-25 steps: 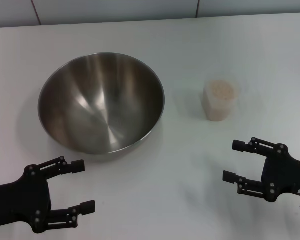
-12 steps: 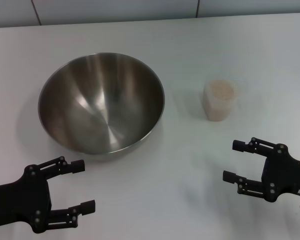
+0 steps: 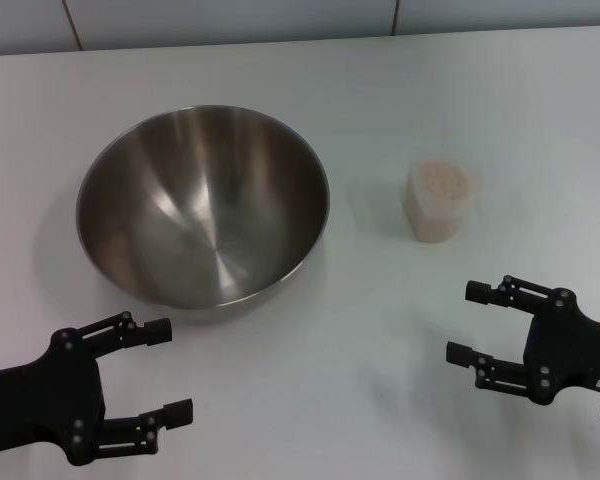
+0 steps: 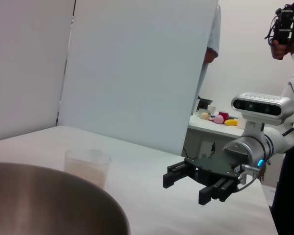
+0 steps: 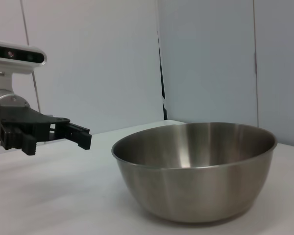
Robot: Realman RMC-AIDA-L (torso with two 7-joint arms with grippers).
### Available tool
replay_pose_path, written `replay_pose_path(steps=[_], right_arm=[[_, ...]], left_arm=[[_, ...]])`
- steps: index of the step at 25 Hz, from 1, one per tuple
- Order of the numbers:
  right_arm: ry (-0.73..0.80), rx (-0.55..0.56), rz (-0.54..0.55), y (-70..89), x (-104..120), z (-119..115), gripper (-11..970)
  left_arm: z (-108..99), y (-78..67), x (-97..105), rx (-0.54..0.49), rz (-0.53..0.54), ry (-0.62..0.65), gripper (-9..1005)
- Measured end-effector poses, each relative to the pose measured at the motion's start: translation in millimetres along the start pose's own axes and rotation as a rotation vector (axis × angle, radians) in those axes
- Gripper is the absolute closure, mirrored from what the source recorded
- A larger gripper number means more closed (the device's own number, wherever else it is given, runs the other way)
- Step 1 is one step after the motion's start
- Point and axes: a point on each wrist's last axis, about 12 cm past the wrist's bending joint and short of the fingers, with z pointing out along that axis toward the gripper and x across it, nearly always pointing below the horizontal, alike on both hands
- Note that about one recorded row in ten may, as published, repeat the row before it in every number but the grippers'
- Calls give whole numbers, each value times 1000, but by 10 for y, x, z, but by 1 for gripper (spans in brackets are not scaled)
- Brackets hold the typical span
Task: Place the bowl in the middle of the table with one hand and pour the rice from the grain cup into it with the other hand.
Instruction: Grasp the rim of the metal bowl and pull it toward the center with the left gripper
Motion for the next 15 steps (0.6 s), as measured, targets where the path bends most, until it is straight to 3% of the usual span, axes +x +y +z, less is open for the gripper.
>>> replay_pose_path(steps=[15], right_arm=[[-4,-3,8,9,6,11,216]], left_arm=[[18,14,-14,-1,-1,-13,132]])
